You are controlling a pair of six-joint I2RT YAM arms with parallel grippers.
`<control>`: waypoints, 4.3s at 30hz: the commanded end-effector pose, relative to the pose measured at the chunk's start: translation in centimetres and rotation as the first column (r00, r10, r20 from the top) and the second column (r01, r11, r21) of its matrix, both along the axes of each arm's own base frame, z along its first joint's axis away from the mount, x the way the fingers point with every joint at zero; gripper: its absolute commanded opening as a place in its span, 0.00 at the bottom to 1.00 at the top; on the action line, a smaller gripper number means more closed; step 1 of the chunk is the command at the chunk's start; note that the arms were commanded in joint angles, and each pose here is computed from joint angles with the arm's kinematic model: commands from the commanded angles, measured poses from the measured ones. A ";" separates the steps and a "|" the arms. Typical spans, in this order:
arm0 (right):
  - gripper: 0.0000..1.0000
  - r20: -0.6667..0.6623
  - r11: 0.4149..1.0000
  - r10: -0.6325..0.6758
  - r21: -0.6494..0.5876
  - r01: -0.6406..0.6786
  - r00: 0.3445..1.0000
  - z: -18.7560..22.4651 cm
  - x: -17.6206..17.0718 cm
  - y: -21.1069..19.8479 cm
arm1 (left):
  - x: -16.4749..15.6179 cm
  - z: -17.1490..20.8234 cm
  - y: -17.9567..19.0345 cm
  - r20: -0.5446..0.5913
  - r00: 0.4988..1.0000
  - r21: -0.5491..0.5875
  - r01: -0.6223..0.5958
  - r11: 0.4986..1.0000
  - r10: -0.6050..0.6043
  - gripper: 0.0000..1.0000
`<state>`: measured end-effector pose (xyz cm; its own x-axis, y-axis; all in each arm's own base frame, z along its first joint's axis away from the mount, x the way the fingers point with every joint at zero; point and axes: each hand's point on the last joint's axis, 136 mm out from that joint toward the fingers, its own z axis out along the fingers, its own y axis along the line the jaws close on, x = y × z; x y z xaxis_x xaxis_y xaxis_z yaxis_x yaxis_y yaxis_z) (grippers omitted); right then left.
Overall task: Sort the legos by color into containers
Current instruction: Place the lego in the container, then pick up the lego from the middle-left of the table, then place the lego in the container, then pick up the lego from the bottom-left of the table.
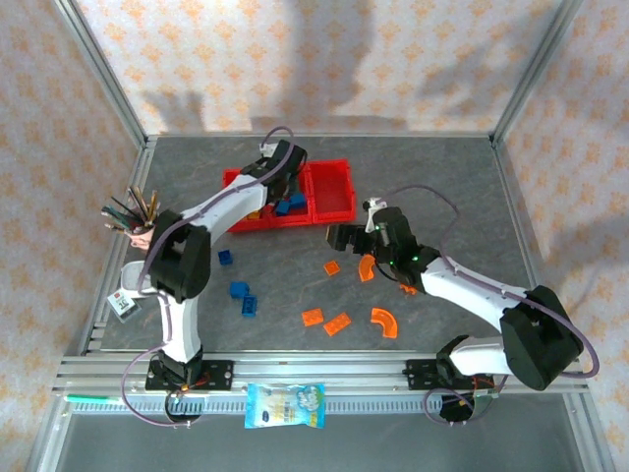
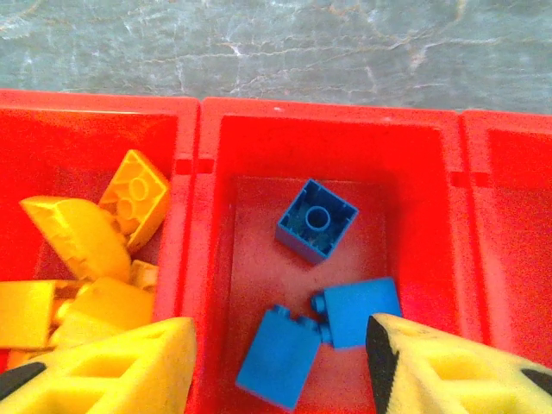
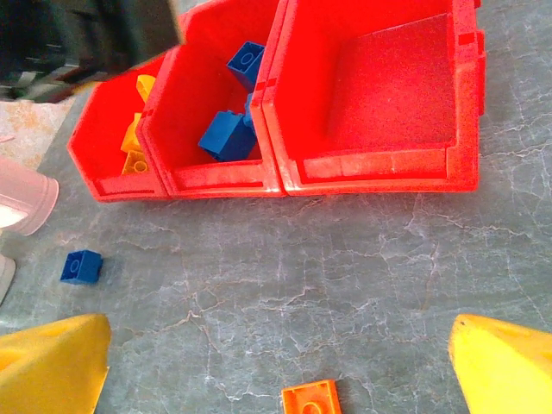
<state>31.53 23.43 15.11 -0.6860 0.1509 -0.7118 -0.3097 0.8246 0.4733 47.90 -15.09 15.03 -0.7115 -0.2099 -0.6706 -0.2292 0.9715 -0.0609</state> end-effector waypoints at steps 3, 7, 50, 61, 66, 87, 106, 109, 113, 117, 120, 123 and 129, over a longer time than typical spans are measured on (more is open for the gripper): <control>0.99 0.015 0.997 0.024 -0.076 -0.023 1.000 -0.1 -0.2 -0.2 | -3.1 4.0 1.6 0.090 0.996 -0.034 0.024 0.999 -0.021 0.60; 1.00 0.027 0.993 0.071 -0.100 -0.068 0.997 -0.2 -1.2 0.7 | -6.2 4.0 3.3 0.091 0.996 -0.035 0.000 0.999 0.003 0.62; 1.00 0.011 0.968 0.245 -0.050 -0.244 0.969 -3.1 -5.0 9.7 | -16.1 -12.5 12.5 -0.196 0.948 -0.115 -0.278 0.954 0.252 0.53; 1.00 0.014 0.968 0.247 -0.053 -0.246 0.969 -2.9 -4.9 9.8 | -16.4 -12.7 11.7 -0.216 0.954 -0.138 -0.240 0.961 0.207 0.34; 1.00 0.039 0.967 0.255 -0.019 -0.254 0.966 -1.0 -5.0 10.1 | -16.7 -10.5 11.9 -0.176 0.961 -0.143 -0.238 0.961 0.212 0.32; 1.00 0.078 0.999 0.045 0.008 -0.046 0.996 2.4 -1.1 4.2 | -8.1 5.5 2.0 0.123 0.992 -0.137 0.037 0.990 -0.020 0.32; 1.00 0.038 0.999 -0.052 0.006 0.052 0.998 0.5 0.9 0.5 | 5.6 -1.7 -0.4 0.045 0.998 -0.008 -0.050 0.999 0.050 0.42; 1.00 0.041 0.999 -0.046 0.004 0.046 0.998 0.6 0.8 0.5 | 6.2 -1.9 -0.6 0.038 0.998 -0.001 -0.045 0.999 0.045 0.49; 1.00 0.044 0.999 -0.032 -0.003 0.032 0.998 0.7 0.8 0.6 | 5.8 -0.7 -0.8 0.046 0.999 -0.015 -0.024 1.000 0.025 0.54; 1.00 0.042 1.000 -0.014 -0.009 0.014 0.999 0.8 0.7 0.9 | 4.3 0.7 -0.8 0.051 0.999 -0.030 -0.003 1.000 0.004 0.55; 1.00 0.040 1.000 0.004 -0.005 -0.004 0.999 0.9 0.6 1.2 | 2.3 2.1 -0.8 0.073 0.997 -0.045 0.021 0.999 -0.018 0.56; 1.00 0.034 1.000 0.028 -0.012 -0.028 0.999 0.8 0.4 1.5 | 0.0 3.7 -0.5 0.098 0.995 -0.068 0.043 0.997 -0.036 0.58; 1.00 0.014 0.994 0.082 -0.069 -0.081 0.997 -0.2 -0.6 2.3 | -5.3 4.0 0.7 0.099 0.994 -0.103 0.059 0.993 -0.049 0.58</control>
